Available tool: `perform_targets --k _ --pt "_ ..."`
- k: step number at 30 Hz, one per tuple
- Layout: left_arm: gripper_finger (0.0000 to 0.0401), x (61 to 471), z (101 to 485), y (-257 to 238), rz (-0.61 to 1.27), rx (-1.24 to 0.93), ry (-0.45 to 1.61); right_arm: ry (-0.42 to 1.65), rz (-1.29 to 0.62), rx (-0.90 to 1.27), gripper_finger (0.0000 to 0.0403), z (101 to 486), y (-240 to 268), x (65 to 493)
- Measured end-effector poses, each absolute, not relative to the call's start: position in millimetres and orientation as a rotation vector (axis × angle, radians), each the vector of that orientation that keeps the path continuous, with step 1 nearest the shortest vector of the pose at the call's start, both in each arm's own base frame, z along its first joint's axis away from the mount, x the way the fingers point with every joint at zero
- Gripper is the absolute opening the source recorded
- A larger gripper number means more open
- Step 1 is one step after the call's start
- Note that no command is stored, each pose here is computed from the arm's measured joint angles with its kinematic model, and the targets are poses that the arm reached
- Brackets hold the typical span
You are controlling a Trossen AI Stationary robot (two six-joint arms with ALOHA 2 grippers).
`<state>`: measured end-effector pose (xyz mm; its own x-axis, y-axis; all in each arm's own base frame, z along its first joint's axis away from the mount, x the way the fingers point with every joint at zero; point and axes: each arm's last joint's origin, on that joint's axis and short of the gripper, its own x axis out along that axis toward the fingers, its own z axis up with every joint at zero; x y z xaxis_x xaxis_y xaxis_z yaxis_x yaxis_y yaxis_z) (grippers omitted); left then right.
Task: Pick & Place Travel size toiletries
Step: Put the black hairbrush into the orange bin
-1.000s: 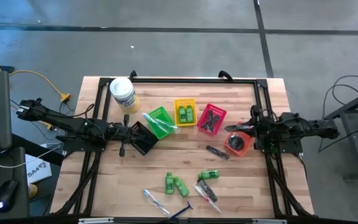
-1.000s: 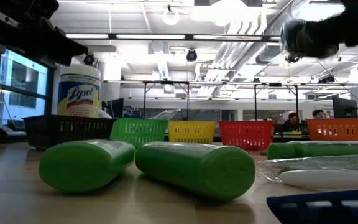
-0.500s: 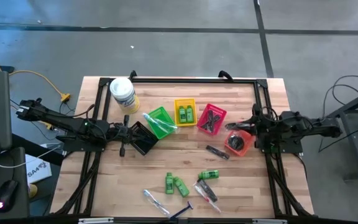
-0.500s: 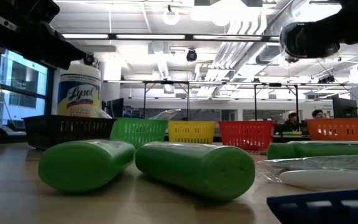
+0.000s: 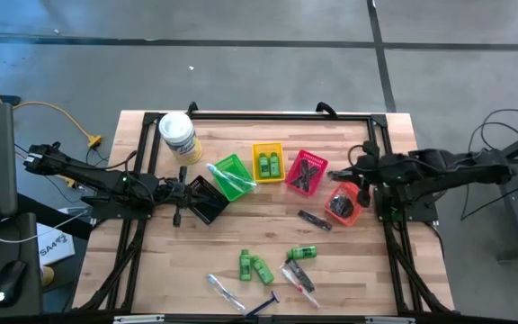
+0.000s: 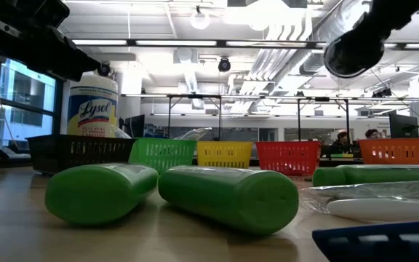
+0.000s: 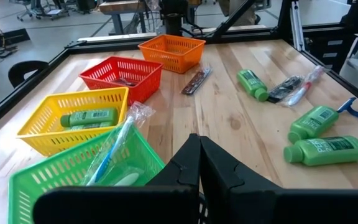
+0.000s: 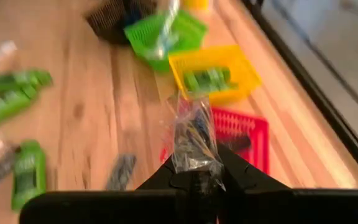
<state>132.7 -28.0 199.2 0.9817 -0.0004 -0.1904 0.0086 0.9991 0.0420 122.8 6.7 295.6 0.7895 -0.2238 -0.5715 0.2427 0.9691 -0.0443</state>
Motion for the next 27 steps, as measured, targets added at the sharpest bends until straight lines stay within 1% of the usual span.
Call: perform_targets --k 4,8,14,23,27 --pt "0.0000 132.6 199.0 -28.0 -0.005 0.047 0.193 0.789 -0.291 0.047 0.0026 309.6 8.1 133.9" --pt "0.0000 132.5 198.6 -28.0 -0.005 0.048 0.197 0.969 -0.306 0.100 0.0026 310.9 10.7 143.4" --pt "0.0000 132.4 197.9 -27.9 -0.005 0.050 0.205 1.218 -0.233 0.121 0.0026 291.1 16.7 160.7" --pt "0.0000 132.3 197.0 -27.9 -0.005 0.051 0.214 1.417 -0.216 0.080 0.0028 262.2 21.6 190.7" --pt "0.0000 132.2 196.9 -27.9 -0.005 0.052 0.215 1.532 -0.144 0.057 0.0028 248.4 24.5 199.7"
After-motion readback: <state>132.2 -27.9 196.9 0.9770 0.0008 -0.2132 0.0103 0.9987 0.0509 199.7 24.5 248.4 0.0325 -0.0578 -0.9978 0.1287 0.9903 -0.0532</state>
